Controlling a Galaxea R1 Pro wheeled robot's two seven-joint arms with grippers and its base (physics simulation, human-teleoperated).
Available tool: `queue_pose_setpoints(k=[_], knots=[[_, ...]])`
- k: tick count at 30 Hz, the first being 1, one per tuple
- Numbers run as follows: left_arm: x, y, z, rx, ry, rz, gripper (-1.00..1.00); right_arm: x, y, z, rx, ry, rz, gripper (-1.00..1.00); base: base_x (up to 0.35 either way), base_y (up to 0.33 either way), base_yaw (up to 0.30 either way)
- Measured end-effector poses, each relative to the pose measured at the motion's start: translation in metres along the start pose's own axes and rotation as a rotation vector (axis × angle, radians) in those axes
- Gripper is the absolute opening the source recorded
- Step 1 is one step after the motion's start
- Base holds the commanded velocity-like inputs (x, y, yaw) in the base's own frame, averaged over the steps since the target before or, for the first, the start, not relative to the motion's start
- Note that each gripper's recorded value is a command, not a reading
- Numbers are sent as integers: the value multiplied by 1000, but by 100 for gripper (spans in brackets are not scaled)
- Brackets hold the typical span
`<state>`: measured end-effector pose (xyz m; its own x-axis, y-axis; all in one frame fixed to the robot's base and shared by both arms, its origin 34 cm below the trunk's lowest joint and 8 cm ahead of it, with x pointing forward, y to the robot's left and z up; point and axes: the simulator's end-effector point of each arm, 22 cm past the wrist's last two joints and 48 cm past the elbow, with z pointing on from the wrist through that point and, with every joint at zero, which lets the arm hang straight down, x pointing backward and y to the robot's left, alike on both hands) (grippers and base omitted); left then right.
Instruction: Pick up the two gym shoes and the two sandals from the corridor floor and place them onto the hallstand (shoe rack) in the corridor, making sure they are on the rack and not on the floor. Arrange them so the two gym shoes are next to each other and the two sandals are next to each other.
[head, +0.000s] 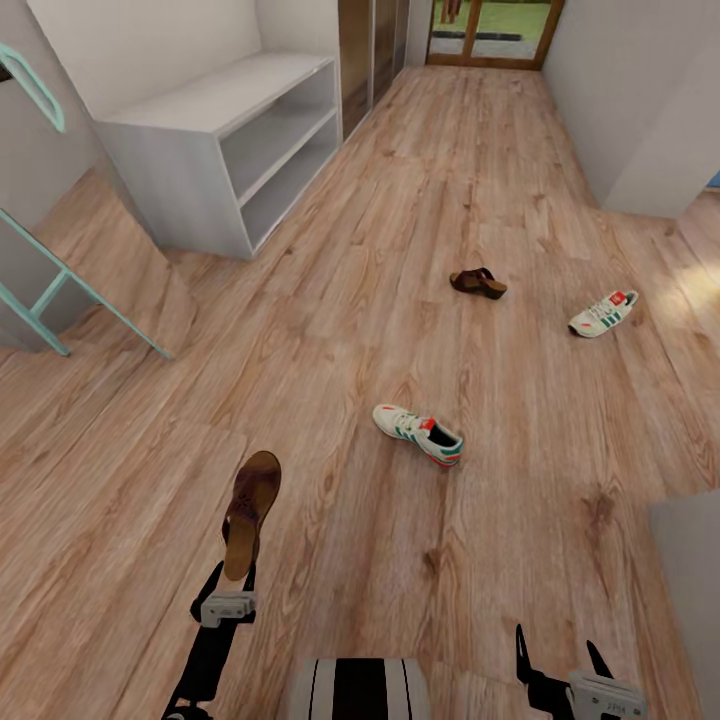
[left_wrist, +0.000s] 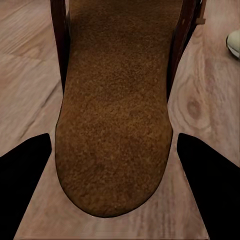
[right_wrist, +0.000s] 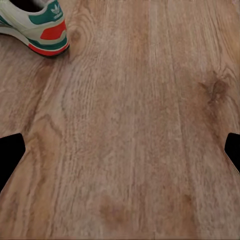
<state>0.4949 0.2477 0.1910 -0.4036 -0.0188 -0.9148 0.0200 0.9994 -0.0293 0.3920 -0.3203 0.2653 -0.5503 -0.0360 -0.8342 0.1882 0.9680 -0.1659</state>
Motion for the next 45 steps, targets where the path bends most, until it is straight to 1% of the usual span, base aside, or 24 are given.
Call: queue_pose_setpoints(k=[8,22,36,45], knots=[[-3,-1,1,-1,-6,-2,-100,-3,0,0,0,-6,1,100,124,-66,0],[-13,-1,3,-1,-26,-2,-100,-10,1,1,1,-26,8,100,13,-7,3],[-21,-2,5,-3,-42,-5,-100,-16,1,1,2,-41,12,100,7,-7,95],[-22,-2,5,-5,-44,-5,-100,-16,1,1,0,-41,11,100,133,-123,24]])
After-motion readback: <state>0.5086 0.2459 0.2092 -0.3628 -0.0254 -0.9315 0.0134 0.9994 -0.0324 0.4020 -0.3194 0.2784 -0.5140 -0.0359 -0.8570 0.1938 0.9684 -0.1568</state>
